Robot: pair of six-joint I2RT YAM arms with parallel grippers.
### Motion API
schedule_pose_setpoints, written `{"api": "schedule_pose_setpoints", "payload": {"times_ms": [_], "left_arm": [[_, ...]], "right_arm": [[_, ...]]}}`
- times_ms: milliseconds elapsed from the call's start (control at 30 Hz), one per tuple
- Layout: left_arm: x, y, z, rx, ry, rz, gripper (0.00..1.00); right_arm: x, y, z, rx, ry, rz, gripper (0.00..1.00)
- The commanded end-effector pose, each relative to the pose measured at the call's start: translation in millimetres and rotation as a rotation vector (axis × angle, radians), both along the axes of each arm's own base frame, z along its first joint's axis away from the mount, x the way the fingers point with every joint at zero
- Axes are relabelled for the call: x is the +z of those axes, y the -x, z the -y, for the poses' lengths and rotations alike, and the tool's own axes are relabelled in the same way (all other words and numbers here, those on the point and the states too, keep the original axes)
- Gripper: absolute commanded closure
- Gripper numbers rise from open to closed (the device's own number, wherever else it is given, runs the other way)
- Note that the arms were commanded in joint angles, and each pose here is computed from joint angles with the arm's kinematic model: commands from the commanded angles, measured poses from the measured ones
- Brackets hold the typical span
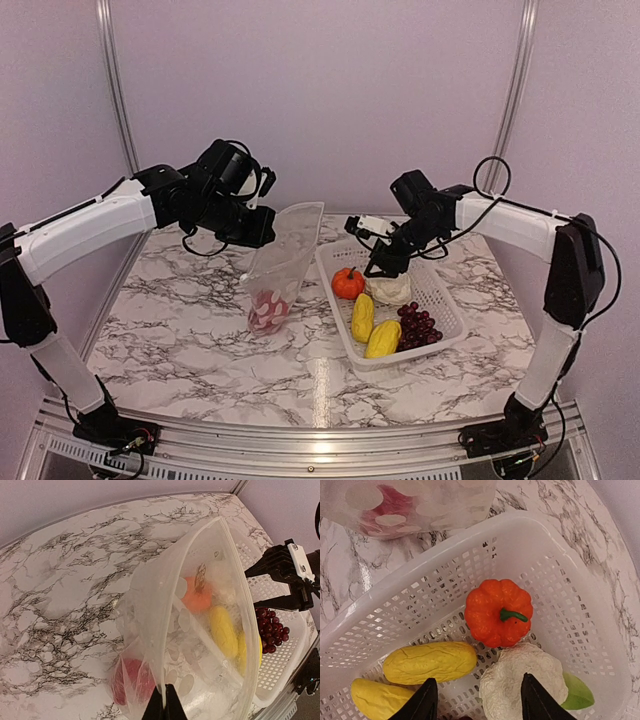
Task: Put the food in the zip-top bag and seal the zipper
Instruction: Pick up the fake vegetable from the bin.
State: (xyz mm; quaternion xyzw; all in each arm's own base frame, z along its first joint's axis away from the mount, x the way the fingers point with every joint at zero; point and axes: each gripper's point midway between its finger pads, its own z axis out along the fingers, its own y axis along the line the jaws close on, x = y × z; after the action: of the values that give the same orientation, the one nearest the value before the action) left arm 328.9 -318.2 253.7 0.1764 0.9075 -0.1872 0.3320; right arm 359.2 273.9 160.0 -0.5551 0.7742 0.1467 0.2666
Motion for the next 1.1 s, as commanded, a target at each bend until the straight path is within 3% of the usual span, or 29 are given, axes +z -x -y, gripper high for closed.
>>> {"api": "schedule_pose_setpoints", "payload": {"times_ms": [0,133,267,800,1000,1067], "left_arm": [[10.0,0.9,-4.5,0.007,0.01,0.023,1.0],[7.8,-0.7,-6.0,0.02,0.004,0.024,1.0],[6.3,0.6,-4.9,0.01,0.005,0.019,1.0],[10.9,6.6,-4.8,0.006,0.051,0.019,1.0],[9.3,4.5,-3.0,0.011,0.053,0.016,1.0],[9.8,3.1,-2.5,0.013,0.054,0.019,1.0]], "right_arm": [[-23.5,-24.4,-3.8,-0.091,0.002,-0.023,0.39],[-40.6,-41.4,-11.3,-0.106,0.004,-0.018,0.16],[-57.3,-51.6,-20.6,-0.115,-0.004,-0.045,0.02],[-92.6,-53.2,-43.1,-0.093,-0.059,-0.091,0.05],[-97.2,-50.9,-45.9,-0.087,-0.045,-0.088,0.11],[-96.3,-50.6,-43.9,-0.088,-0.038,-0.078,0.2]]}}
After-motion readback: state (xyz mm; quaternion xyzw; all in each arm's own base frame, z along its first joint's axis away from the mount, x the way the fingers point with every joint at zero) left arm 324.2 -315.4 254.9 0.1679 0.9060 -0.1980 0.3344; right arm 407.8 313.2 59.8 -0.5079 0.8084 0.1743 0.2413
